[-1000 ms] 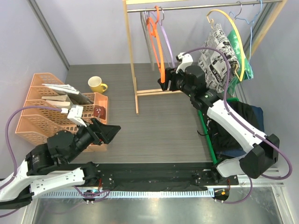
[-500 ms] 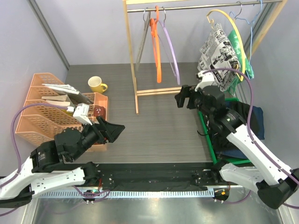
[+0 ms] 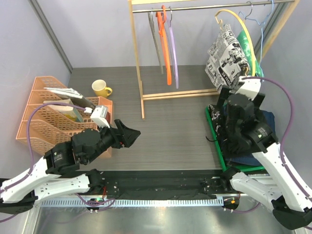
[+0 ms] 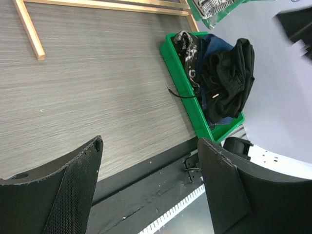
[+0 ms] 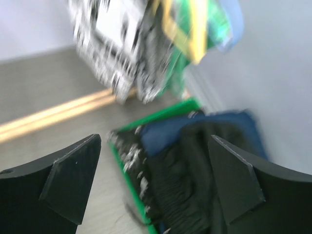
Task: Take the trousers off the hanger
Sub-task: Grab a hanger with trousers on it with the right arm
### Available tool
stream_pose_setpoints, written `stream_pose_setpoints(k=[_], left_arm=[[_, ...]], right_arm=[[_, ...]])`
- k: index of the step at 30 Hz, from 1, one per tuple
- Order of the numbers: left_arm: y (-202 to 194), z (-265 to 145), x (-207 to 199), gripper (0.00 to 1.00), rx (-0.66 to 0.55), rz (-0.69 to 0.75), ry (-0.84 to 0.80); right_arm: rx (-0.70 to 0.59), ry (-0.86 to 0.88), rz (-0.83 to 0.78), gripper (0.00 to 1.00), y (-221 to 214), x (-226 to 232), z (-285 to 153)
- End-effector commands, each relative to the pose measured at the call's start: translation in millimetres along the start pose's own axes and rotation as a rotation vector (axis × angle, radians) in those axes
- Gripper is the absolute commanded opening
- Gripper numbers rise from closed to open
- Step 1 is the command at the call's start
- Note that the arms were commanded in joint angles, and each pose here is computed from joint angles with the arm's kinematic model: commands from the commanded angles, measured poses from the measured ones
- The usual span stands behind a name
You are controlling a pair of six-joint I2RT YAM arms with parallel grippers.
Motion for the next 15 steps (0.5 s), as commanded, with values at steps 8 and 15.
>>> stream_pose_setpoints(k=[8,15], left_arm=[[3.5,0.8,-19.5,0.79,0.024,-0.013,-0.077],[6.5,0.8,-25.6,0.79,0.043,0.029,-0.074]], right_arm=[[-0.206,-0.241,-0.035,0.99,158.5,-37.6,37.3],[-0.203,-0.141,-0.070,0.93,179.2,-42.7,93.6]])
Point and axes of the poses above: each gripper's point midway between its finger pads, its own z axis out along the fingers, its own x axis along the line the jaws close on, y = z × x, the point moved 8 cm from there along -z, back along the fingers, and after that the axes turned 10 degrees about -z, right-handed, at the moved point
